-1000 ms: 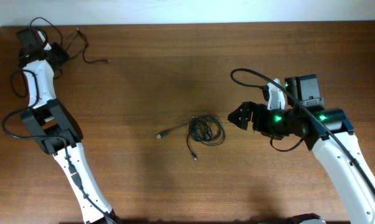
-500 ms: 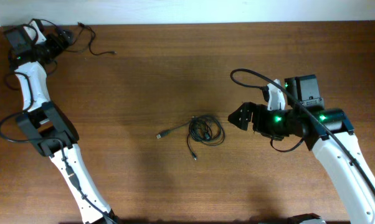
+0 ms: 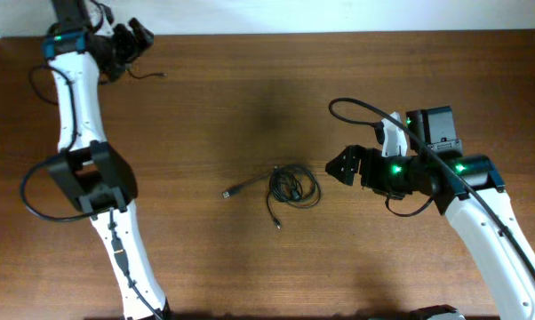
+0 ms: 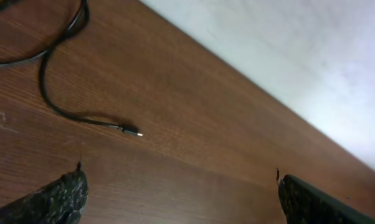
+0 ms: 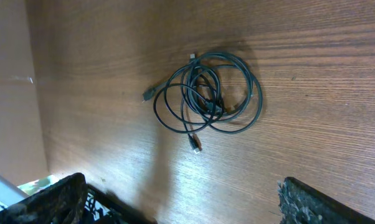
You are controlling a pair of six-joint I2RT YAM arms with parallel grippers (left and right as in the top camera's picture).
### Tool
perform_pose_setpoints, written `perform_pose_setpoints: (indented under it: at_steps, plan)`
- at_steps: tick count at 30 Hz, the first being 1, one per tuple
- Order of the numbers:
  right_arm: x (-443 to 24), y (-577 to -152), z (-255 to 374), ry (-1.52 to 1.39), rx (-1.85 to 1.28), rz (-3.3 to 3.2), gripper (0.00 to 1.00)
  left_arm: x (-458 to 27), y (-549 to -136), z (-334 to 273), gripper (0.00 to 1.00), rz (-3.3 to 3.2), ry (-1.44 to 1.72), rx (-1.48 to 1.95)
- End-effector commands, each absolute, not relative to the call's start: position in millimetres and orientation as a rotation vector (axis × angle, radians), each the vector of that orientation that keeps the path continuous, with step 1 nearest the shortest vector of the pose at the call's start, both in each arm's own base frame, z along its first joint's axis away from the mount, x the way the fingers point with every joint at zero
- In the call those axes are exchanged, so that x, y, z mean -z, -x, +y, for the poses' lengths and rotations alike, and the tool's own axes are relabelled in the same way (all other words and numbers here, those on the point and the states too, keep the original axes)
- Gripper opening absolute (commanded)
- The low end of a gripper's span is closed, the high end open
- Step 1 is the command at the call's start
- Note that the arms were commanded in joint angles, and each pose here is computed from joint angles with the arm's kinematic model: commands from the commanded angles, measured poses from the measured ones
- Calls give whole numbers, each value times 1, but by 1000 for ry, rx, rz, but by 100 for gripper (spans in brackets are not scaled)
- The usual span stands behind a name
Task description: Untangle cables
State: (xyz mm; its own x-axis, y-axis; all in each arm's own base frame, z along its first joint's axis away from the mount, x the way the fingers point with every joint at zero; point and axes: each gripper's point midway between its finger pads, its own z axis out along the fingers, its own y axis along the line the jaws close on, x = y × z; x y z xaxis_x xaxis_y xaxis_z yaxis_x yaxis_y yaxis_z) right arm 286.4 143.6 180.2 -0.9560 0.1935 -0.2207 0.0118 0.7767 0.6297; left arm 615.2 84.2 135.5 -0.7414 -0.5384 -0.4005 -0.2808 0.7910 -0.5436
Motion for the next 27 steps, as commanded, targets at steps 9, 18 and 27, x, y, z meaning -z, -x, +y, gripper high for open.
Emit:
perform_pose_setpoints:
  at_steps: [9, 18, 27]
  plan:
    - [-180, -285, 144, -136, -939, 2702, 99, -61, -586, 124, 89, 2632, 584, 60]
    - [-180, -286, 144, -135, -939, 2702, 99, -12, -602, 118, 65, 2584, 476, 47]
    - [-180, -286, 144, -136, -939, 2702, 99, -23, -628, 71, 20, 2512, 355, 74]
